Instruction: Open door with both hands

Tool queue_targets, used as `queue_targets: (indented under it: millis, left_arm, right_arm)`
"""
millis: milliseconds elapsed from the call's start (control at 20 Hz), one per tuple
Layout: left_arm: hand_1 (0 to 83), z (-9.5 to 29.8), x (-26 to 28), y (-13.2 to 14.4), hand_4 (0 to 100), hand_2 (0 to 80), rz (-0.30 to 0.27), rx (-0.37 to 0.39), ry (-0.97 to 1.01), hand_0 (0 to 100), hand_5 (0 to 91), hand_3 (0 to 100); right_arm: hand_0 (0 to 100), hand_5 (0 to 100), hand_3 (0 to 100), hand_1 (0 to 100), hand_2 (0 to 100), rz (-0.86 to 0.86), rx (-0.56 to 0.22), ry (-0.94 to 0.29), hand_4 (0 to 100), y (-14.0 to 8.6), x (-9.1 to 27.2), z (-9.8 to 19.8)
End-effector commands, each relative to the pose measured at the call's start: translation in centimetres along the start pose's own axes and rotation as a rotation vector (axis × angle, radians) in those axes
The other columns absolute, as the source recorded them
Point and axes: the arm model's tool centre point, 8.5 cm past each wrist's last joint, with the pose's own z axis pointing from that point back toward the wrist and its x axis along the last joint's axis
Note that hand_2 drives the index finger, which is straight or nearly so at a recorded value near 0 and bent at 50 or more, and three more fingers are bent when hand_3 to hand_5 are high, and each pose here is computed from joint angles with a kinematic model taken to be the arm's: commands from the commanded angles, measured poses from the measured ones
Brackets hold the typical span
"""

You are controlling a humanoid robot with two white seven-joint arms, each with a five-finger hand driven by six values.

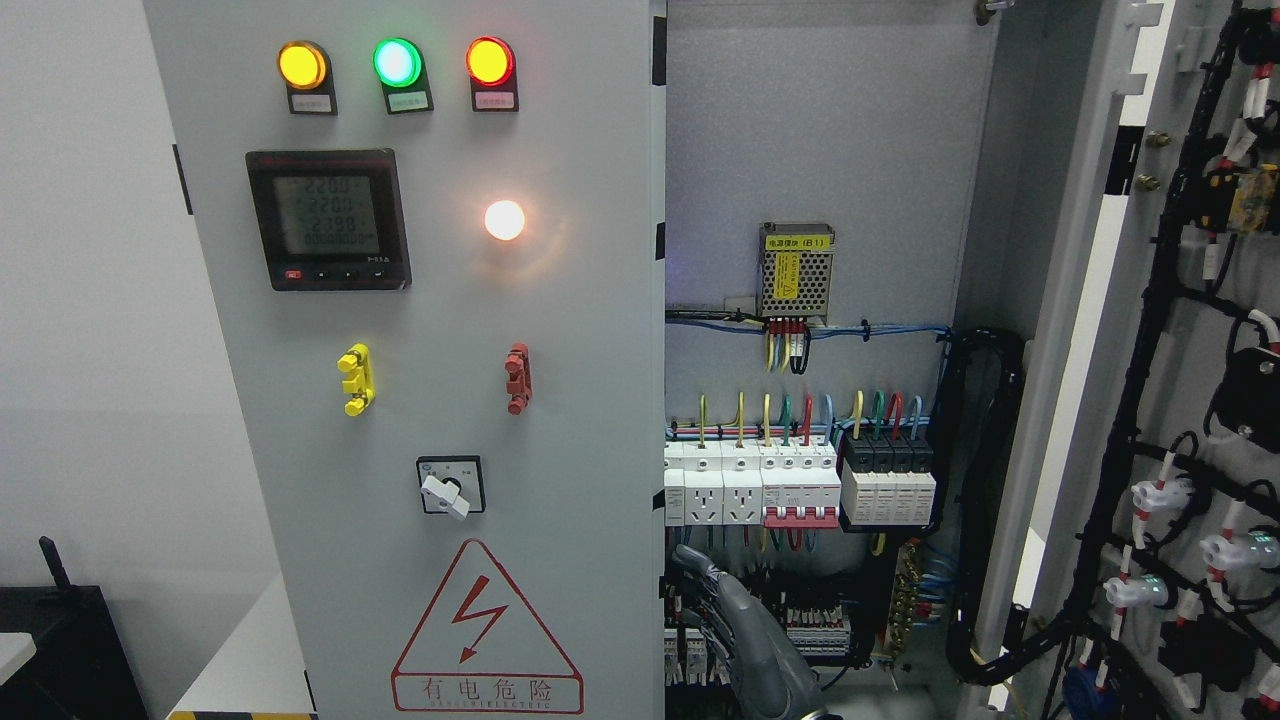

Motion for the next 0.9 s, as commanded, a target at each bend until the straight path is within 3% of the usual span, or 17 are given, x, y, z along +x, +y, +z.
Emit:
queue_targets:
  millis: [0, 851]
  left_arm:
    - [0.0, -0.07, 0.46, 0.08, 3, 0.0, -0.004, 0.001, -0.013, 0, 0.0, 0]
    - [0.0, -0.07, 0.46, 0.08, 3, 0.0, -0.004, 0.001, -0.013, 0, 0.0, 0]
  right_arm:
    - [11, 0, 0, 0, 0, -0.003, 0.016, 0.025, 0, 0.37, -0.68, -0.48]
    - [11, 0, 0, 0, 0, -0.020, 0.065, 0.064, 0, 0.15, -1.05, -1.26]
